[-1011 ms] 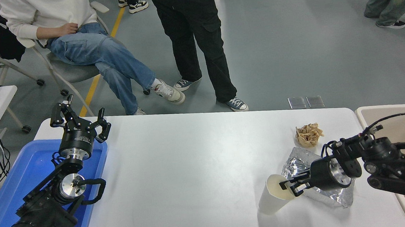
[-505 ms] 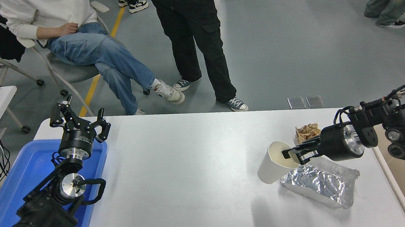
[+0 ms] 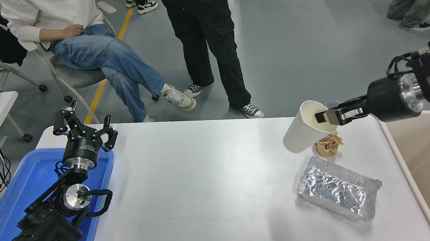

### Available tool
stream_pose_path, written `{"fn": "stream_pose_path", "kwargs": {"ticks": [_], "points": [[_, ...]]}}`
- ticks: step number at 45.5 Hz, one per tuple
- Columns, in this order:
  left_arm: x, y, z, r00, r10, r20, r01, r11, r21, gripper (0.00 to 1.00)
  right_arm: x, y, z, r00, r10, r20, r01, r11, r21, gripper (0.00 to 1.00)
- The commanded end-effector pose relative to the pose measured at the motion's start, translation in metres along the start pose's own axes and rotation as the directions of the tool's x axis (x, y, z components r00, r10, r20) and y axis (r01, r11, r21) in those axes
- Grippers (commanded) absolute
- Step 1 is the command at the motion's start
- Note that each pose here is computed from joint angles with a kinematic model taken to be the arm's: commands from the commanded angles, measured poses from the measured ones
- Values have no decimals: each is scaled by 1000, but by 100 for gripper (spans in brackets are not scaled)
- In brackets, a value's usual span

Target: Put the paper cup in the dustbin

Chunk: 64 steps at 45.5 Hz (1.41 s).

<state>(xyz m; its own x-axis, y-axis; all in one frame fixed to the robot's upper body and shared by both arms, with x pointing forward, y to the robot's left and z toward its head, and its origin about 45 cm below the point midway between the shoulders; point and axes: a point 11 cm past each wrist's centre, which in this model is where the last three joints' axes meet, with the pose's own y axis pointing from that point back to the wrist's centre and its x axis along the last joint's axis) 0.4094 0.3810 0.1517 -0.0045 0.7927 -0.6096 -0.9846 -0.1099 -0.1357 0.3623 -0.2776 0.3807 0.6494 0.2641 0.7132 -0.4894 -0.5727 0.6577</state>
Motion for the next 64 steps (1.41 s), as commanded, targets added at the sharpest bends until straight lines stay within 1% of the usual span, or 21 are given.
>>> {"fn": "stream_pose_path", "kwargs": {"ticks": [1, 15, 20, 28, 37, 41, 47, 55, 64], "points": [[0, 0, 0, 1000, 0, -1, 0, 1000, 0, 100, 4, 11, 3, 1000, 11, 12, -10, 1000, -11, 0], [0, 0, 0, 1000, 0, 1, 0, 1000, 0, 100, -2, 23, 19, 998, 33, 50, -30, 998, -54, 0], [0, 0, 0, 1000, 0, -1, 0, 1000, 0, 100, 1, 24, 24, 996, 67, 62, -64, 996, -61, 0], [0, 0, 0, 1000, 0, -1, 0, 1000, 0, 100, 1, 26, 40, 974, 146, 176, -137, 988, -64, 0], [0, 0, 0, 1000, 0, 1, 0, 1000, 0, 100, 1, 44, 71, 917, 260, 303, -240, 965, -103, 0], [0, 0, 0, 1000, 0, -1, 0, 1000, 0, 100, -3, 49, 88, 866, 311, 391, -289, 950, -117, 0], [0, 0, 0, 1000, 0, 1, 0, 1000, 0, 100, -18, 50, 114, 771, 386, 507, -346, 922, -175, 0], [0, 0, 0, 1000, 0, -1, 0, 1000, 0, 100, -45, 52, 142, 596, 465, 655, -407, 878, -252, 0], [0, 0, 0, 1000, 1, 1, -1, 1000, 0, 100, -69, 64, 177, 386, 560, 733, -471, 803, -365, 0]]}}
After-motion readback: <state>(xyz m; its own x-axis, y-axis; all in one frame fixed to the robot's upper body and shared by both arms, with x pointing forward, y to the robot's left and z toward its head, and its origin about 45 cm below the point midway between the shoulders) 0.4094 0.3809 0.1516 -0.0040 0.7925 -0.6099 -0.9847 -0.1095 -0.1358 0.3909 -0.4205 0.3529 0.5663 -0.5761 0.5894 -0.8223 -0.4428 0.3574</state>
